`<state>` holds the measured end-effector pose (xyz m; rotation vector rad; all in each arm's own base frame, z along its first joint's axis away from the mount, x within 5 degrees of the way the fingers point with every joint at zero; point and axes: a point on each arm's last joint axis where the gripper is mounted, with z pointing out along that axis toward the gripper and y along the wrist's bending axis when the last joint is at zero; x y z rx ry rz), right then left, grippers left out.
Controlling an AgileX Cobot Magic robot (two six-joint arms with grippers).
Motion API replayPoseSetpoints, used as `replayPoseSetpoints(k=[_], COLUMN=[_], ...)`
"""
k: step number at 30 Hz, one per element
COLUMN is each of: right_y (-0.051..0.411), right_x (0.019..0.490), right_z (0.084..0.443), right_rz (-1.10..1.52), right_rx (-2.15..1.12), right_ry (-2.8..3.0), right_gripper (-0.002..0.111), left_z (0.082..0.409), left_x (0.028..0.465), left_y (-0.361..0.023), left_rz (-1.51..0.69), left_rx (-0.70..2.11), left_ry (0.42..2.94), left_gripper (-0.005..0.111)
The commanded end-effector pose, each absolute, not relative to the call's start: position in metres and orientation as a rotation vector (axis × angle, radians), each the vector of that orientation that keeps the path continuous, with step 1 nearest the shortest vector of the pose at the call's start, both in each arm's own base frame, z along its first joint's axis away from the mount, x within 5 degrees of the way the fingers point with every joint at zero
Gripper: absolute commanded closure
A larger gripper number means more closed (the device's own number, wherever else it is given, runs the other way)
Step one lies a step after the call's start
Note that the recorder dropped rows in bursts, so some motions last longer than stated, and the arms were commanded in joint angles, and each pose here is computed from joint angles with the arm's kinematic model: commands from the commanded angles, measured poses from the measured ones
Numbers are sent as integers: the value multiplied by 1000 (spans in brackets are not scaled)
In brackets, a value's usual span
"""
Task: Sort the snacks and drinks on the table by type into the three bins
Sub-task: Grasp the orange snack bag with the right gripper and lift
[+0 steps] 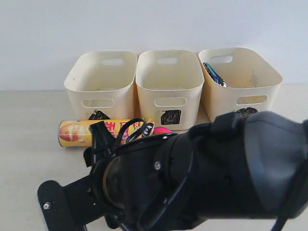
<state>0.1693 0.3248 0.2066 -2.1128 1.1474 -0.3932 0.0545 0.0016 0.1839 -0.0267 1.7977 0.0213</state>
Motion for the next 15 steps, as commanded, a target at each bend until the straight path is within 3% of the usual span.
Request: replayPoseSetpoints(k=[1,15], right_y=[339,391], right_x=[165,175], right_z=[196,130], right_rz=[-485,-913], right_rx=[-2139,-2205], right_ry=[1167,1293], right_gripper=[44,44], left_z=[187,187], left_x=[55,55], left_y=[1,1], left_rz=[9,9], left_rx=[-38,-38], left_ry=[1776,1776], left_gripper=[102,102])
